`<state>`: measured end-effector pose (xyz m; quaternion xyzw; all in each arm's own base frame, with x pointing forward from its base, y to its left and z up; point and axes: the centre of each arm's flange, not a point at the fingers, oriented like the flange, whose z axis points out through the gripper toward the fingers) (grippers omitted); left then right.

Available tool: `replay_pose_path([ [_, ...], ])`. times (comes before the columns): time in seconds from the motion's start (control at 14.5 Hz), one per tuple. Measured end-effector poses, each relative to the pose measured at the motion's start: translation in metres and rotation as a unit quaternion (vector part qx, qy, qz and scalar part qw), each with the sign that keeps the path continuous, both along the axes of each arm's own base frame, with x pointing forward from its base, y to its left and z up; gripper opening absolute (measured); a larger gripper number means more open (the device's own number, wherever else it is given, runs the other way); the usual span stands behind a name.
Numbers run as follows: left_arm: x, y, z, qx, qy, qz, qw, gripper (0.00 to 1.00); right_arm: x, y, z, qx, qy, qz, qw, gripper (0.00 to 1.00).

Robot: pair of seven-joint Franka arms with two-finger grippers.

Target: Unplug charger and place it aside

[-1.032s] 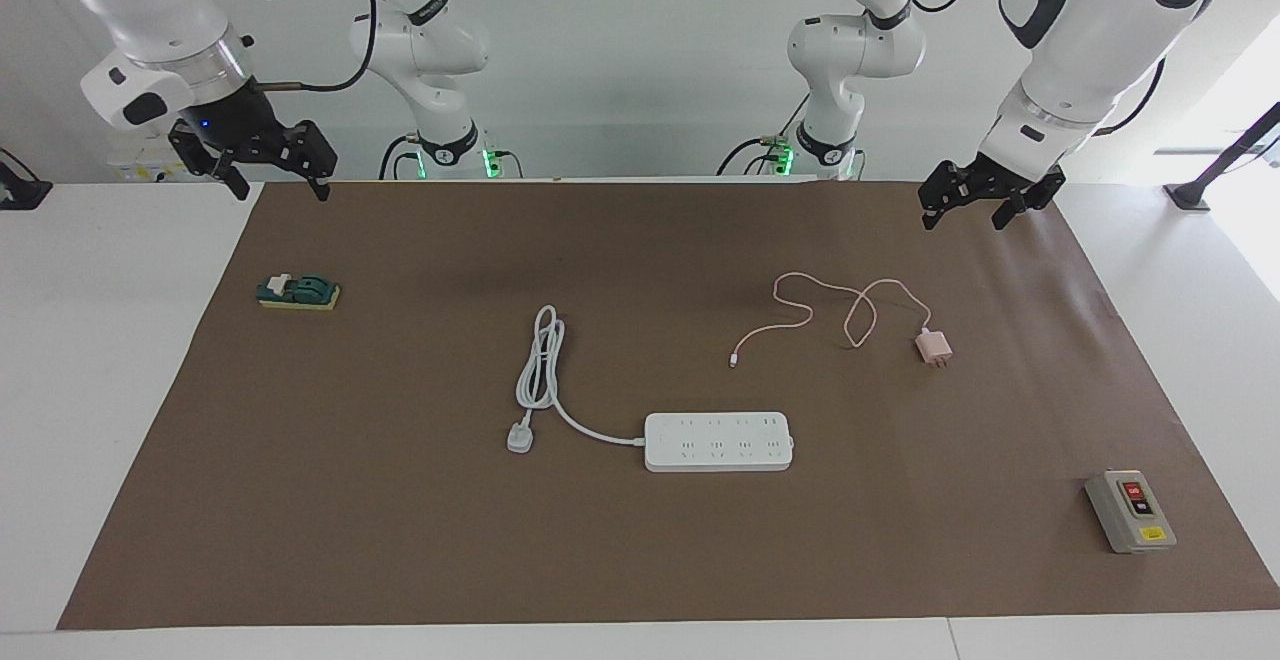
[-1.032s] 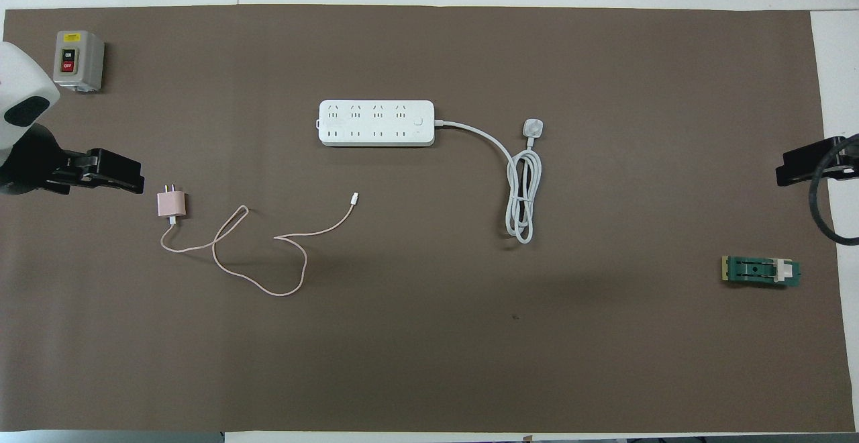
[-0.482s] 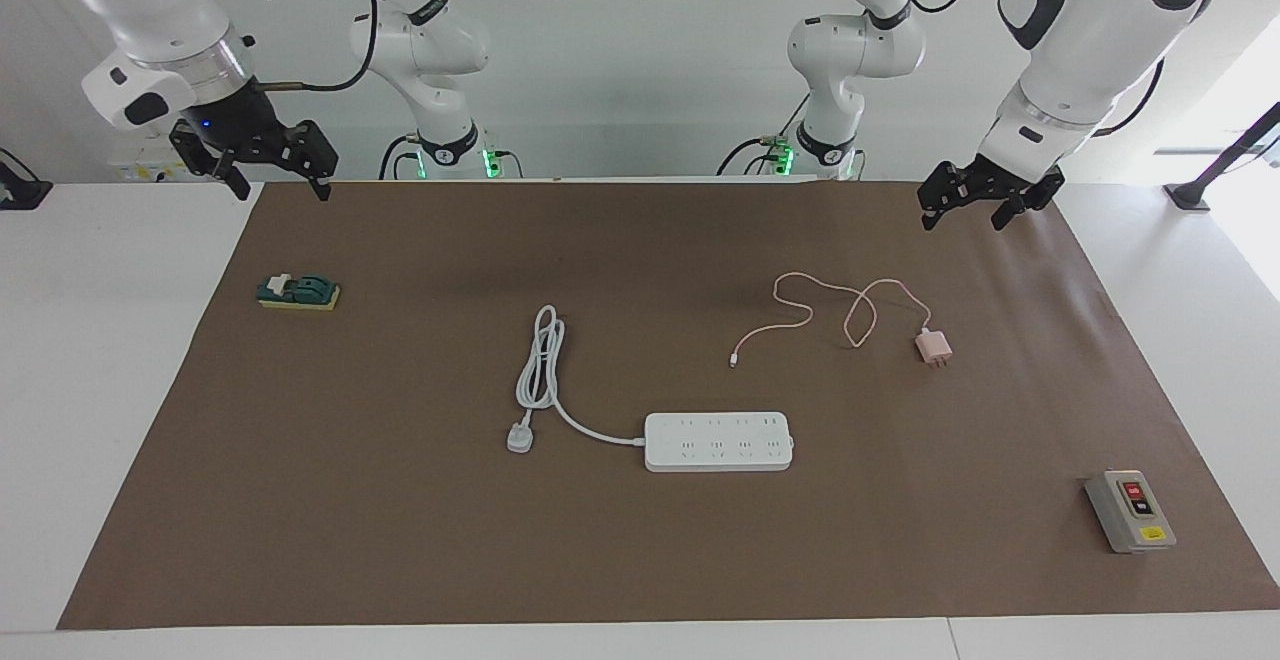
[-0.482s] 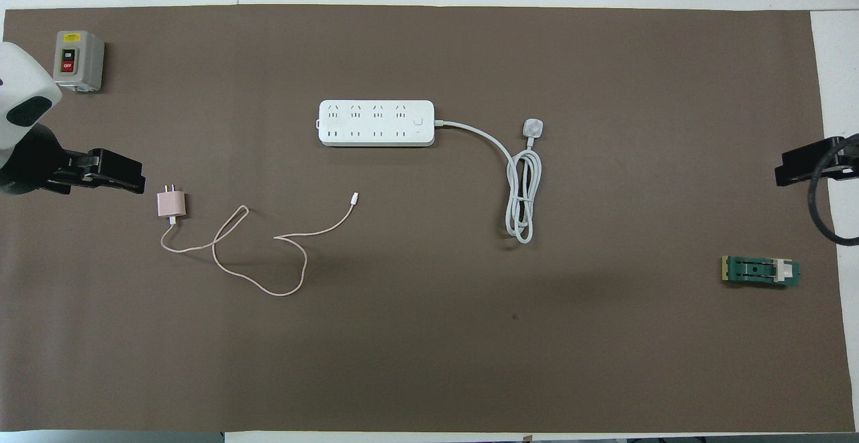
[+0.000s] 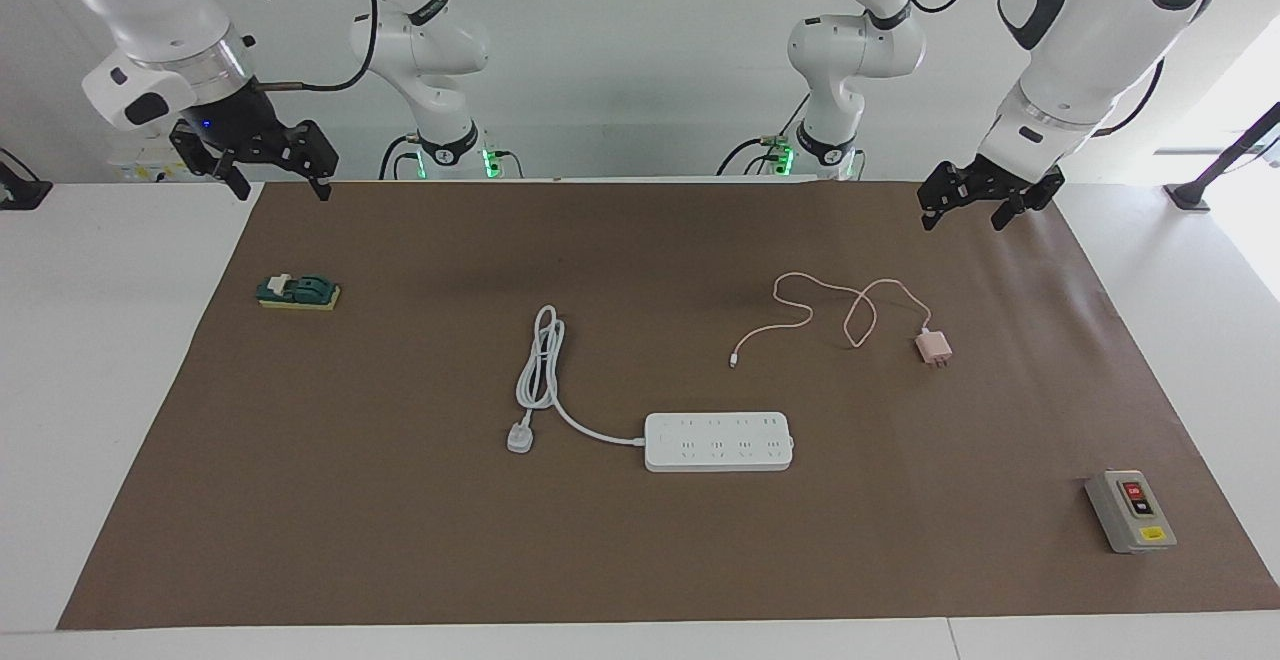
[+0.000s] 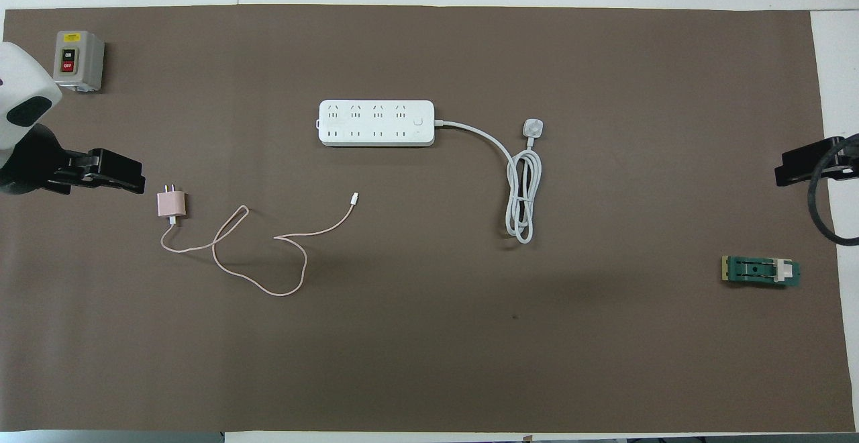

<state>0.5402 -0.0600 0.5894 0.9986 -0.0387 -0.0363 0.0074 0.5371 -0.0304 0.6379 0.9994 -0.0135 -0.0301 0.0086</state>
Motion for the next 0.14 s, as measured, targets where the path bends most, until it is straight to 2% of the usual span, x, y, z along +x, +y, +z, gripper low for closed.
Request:
replay_pose_path([
  [0.14,0.0,0.0,0.0,0.0,0.0,0.0,1.0,1.0,0.0,0.0,0.0,0.0,0.0,0.0,1.0,1.0],
])
